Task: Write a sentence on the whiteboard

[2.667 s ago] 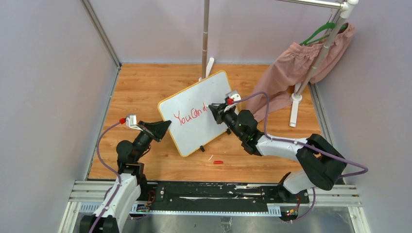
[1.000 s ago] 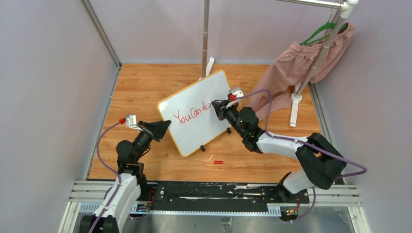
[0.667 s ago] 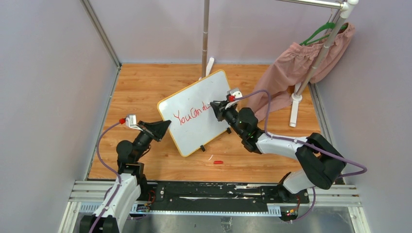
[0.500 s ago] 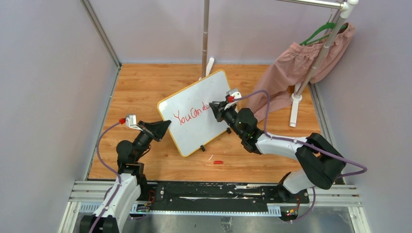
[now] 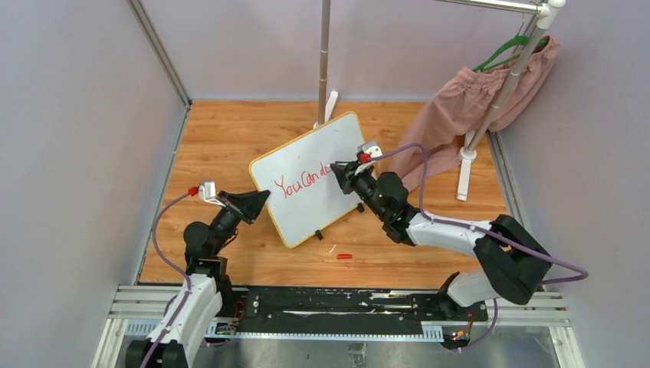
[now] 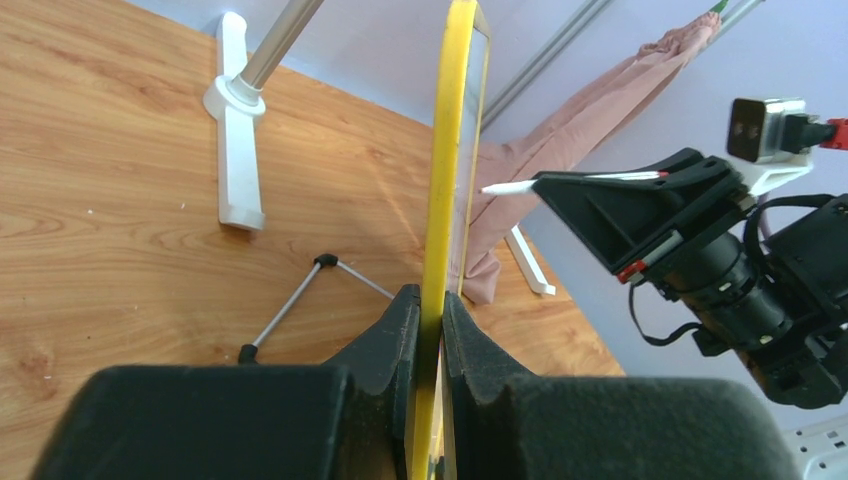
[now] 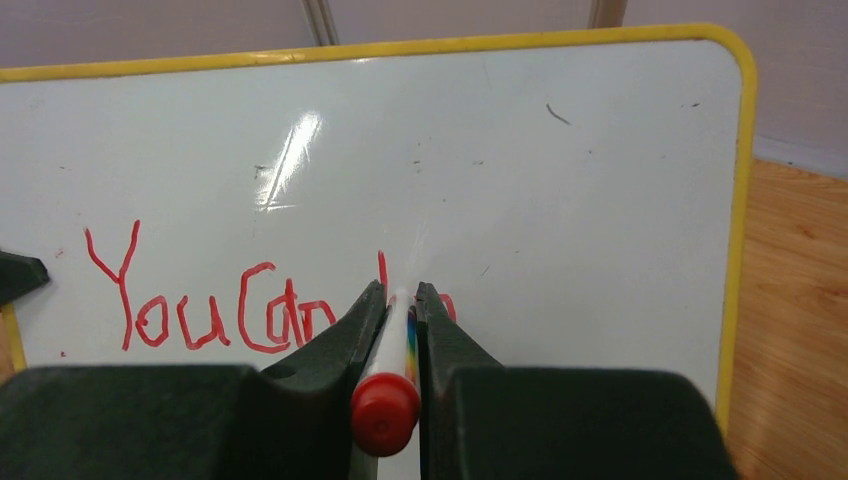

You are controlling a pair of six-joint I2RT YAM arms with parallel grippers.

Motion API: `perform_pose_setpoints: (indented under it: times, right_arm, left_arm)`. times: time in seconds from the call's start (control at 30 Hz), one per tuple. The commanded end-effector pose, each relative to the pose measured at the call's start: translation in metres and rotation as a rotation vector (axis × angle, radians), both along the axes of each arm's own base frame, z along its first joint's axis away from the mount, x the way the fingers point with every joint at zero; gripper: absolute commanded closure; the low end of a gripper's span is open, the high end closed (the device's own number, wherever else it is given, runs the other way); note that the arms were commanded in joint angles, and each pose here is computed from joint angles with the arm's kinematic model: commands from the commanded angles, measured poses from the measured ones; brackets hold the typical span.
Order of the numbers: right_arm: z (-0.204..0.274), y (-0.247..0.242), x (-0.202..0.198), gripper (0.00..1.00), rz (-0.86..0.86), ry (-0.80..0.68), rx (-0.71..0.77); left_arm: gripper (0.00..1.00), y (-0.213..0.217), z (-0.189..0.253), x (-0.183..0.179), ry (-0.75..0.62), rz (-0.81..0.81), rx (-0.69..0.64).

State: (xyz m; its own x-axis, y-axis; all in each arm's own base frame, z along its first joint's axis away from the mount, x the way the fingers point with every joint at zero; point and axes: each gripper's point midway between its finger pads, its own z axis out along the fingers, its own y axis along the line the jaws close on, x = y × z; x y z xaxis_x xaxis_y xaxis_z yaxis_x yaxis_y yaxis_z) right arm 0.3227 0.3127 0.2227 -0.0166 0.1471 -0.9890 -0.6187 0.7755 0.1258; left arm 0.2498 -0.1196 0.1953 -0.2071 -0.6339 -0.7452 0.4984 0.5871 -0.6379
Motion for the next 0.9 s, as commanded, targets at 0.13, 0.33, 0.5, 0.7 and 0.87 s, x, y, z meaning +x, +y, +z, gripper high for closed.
perform_pose_setpoints:
  times: [0.13, 0.33, 0.5, 0.7, 0.87]
  right_arm:
    - [0.032, -0.051, 0.003, 1.0, -0.098, -0.048, 0.026]
    - [0.028, -0.065, 0.015, 1.0, -0.121, -0.028, 0.04]
    - [0.023, -0.056, 0.018, 1.0, -0.083, -0.024, 0.055]
    - [0.023, -0.048, 0.017, 1.0, -0.048, -0.026, 0.05]
    - [0.023, -0.045, 0.017, 1.0, -0.035, -0.037, 0.044]
  left_arm:
    - [1.0, 0.002, -0.064, -0.014, 0.119, 0.016, 0.016]
    - [1.0, 0.002, -0.064, -0.014, 0.119, 0.015, 0.02]
    - [1.0, 0.001, -0.066, -0.015, 0.11, 0.006, 0.04]
    - [1.0, 0.001, -0.066, -0.015, 0.096, 0.007, 0.064]
    - [1.0, 0.0, -0.068, -0.016, 0.083, -0.003, 0.089]
